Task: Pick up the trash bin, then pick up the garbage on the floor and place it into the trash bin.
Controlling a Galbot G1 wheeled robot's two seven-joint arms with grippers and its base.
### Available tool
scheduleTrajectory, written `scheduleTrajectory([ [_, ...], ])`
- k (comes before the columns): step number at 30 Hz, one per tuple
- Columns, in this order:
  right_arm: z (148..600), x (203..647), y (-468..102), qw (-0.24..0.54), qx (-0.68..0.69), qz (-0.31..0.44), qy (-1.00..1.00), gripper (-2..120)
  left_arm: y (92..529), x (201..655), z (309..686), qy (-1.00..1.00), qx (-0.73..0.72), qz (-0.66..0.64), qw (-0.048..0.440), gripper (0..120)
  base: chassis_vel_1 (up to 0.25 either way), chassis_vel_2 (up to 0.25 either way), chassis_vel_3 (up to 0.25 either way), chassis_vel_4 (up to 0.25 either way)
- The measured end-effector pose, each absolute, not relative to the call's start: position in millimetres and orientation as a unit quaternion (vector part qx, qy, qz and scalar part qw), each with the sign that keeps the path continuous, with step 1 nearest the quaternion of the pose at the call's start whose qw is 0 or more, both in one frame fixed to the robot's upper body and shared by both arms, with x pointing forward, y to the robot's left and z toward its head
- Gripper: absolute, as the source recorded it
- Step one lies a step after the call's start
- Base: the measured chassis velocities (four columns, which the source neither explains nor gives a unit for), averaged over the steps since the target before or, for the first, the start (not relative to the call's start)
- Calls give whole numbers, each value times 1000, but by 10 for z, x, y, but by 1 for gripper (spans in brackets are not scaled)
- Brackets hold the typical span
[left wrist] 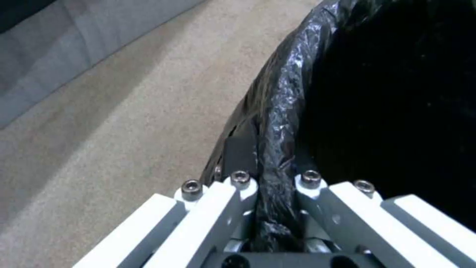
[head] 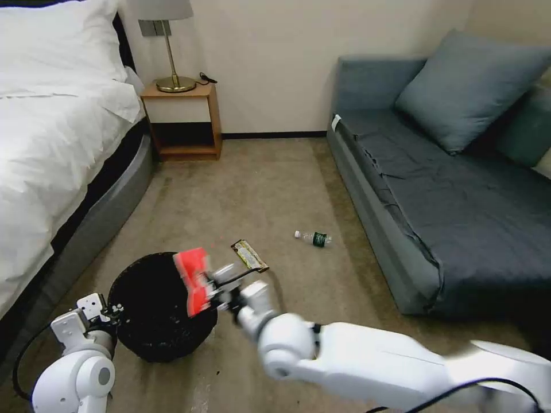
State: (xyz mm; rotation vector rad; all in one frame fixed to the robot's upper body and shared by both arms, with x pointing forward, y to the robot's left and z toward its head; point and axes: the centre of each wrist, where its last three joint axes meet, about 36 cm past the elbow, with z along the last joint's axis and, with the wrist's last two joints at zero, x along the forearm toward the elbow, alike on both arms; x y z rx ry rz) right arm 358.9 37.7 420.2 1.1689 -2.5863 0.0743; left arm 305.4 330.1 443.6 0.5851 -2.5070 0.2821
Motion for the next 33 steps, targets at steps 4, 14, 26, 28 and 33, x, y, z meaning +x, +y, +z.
scheduleTrajectory([
  [4,4170,3591,491,151,407,34,-900,0,3299,3052,4434,-931,218,106,273,2,0,0,0,0],
  [14,4207,3489,535,159,413,31,-896,30,3308,3074,4403,-930,218,107,275,2,0,0,0,0],
  [26,4455,3915,303,120,358,44,-925,71,3336,3101,4377,-929,221,107,276,2,0,0,0,0],
  [28,4473,4050,117,122,331,72,-933,81,3348,3102,4378,-929,222,106,275,2,0,0,0,0],
  [33,4317,4308,-619,184,271,171,-929,97,3375,3111,4375,-929,224,105,274,2,0,0,0,0],
])
